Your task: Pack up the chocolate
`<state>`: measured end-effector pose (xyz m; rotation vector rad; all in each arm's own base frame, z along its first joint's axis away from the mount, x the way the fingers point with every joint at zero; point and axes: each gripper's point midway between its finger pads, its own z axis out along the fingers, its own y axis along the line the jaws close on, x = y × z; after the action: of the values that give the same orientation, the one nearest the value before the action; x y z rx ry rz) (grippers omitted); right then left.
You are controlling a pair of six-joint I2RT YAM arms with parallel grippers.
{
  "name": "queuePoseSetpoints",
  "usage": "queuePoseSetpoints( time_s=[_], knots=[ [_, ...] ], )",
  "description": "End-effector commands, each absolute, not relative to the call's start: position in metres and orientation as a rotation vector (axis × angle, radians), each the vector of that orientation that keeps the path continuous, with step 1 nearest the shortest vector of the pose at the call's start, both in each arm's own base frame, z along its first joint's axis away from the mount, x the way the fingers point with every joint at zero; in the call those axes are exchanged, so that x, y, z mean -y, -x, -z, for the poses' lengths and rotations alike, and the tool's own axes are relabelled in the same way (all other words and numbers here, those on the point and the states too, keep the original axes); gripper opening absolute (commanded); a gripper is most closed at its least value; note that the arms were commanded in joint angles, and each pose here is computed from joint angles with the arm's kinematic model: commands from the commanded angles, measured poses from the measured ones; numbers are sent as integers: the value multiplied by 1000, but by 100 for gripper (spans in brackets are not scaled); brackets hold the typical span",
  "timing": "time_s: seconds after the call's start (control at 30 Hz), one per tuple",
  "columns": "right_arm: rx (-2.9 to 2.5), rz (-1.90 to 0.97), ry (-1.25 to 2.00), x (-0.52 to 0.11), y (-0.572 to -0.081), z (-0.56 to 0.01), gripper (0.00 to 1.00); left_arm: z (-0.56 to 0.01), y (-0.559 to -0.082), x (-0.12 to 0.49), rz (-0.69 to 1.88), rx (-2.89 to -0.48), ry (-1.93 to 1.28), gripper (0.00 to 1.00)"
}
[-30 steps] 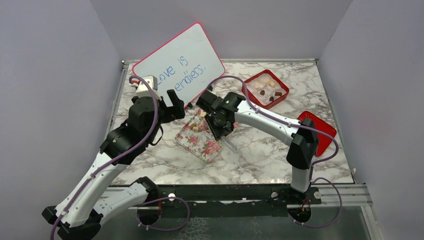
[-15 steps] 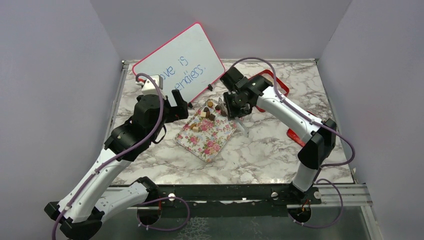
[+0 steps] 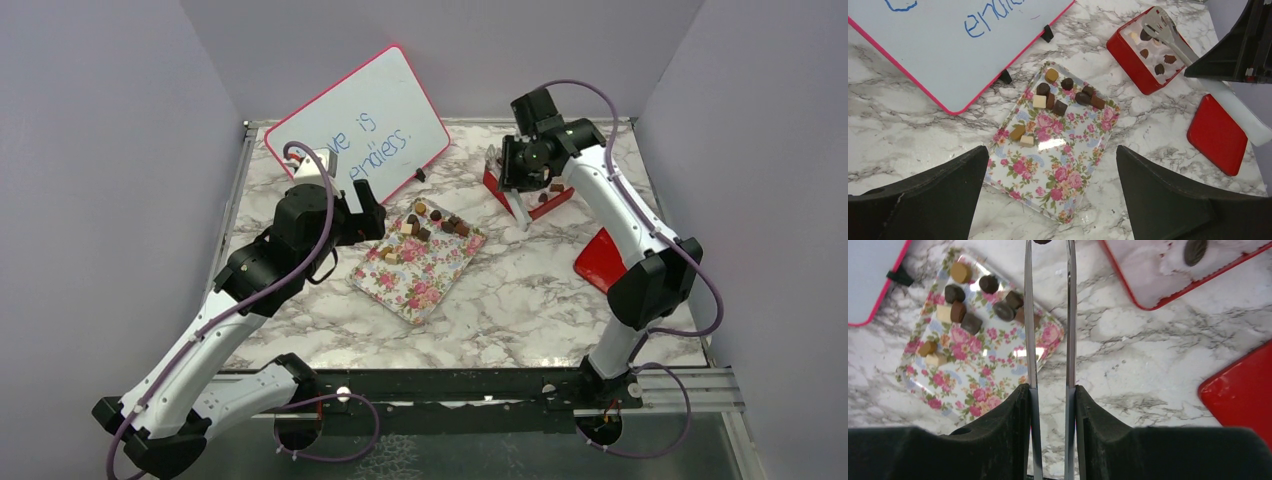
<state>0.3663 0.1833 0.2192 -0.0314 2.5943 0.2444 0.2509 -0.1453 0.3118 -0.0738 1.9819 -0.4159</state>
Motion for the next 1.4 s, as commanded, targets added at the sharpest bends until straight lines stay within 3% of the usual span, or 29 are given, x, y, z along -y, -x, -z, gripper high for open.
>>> queuePoseSetpoints(
  time_s=[0.0,0.33,0.93,1.37],
  knots=[
    [-2497,-274,-11,-173,-398,-240,24,-331,-249,155,494,-1960,60,99],
    [-2531,-268,-136,-141,-425,-212,25,-335,-253,151,471,-1947,86,99],
    [-2636,-341,-190,-146,-427,-155,27,-331,-251,145,453,-1945,114,99],
    [-2652,-316,-176,-145,-435,-141,37,-328,-252,142,434,-1946,121,99]
  ],
)
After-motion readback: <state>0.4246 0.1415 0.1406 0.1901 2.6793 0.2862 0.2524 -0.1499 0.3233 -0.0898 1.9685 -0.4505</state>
